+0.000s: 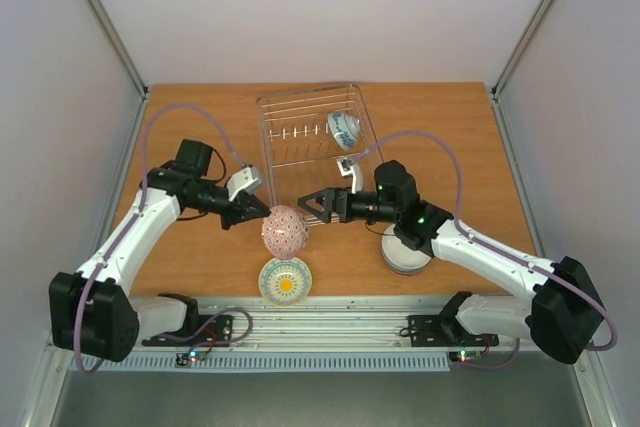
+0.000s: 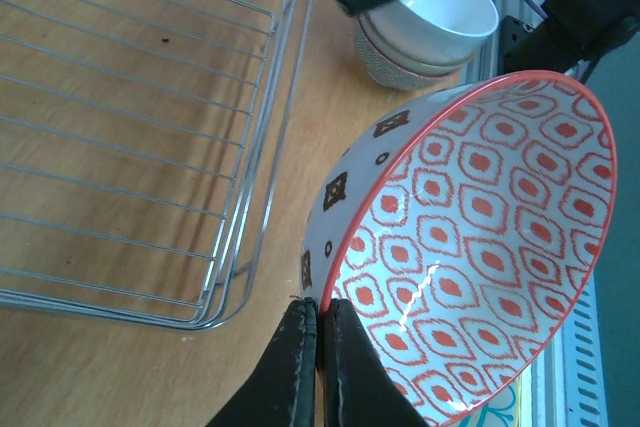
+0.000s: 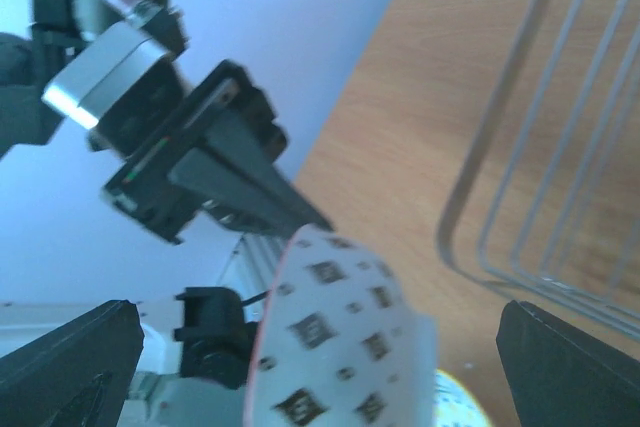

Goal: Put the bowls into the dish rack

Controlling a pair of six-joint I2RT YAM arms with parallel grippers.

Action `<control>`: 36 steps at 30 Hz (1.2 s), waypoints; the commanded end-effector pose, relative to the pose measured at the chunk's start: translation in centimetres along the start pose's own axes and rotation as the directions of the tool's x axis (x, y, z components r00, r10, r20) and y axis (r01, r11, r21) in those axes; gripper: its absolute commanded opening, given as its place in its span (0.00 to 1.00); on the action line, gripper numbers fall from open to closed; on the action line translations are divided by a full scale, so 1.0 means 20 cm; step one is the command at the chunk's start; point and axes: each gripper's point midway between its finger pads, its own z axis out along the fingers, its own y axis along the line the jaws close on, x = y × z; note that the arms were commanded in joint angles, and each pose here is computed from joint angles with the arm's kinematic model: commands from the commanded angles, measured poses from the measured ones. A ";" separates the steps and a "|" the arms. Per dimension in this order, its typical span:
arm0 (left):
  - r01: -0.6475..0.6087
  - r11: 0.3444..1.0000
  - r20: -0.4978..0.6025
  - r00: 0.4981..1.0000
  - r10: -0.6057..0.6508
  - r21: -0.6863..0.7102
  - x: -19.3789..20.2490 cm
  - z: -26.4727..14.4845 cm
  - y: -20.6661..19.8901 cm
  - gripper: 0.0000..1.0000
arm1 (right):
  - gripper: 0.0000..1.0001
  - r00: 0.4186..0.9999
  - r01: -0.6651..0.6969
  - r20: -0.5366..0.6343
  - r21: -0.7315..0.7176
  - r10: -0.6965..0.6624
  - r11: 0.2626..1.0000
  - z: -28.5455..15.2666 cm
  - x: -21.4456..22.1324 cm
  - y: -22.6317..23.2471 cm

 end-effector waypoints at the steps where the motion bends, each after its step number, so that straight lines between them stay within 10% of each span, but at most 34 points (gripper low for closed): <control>1: -0.002 1.000 0.090 0.996 0.003 -0.005 -0.09 -0.03 0.03 0.00 | 0.99 1.000 -0.023 -0.020 -0.140 0.021 0.990 0.02 0.02 0.15; 26: 0.037 0.991 0.134 0.990 -0.054 0.127 -0.12 -0.10 -0.02 0.00 | 0.99 0.994 0.004 -0.110 -0.032 -0.008 0.999 0.19 0.22 0.04; 36: 0.032 0.994 0.138 0.989 -0.046 0.103 -0.12 -0.10 -0.01 0.00 | 0.59 0.993 0.004 -0.117 -0.091 -0.015 0.996 0.19 0.22 0.11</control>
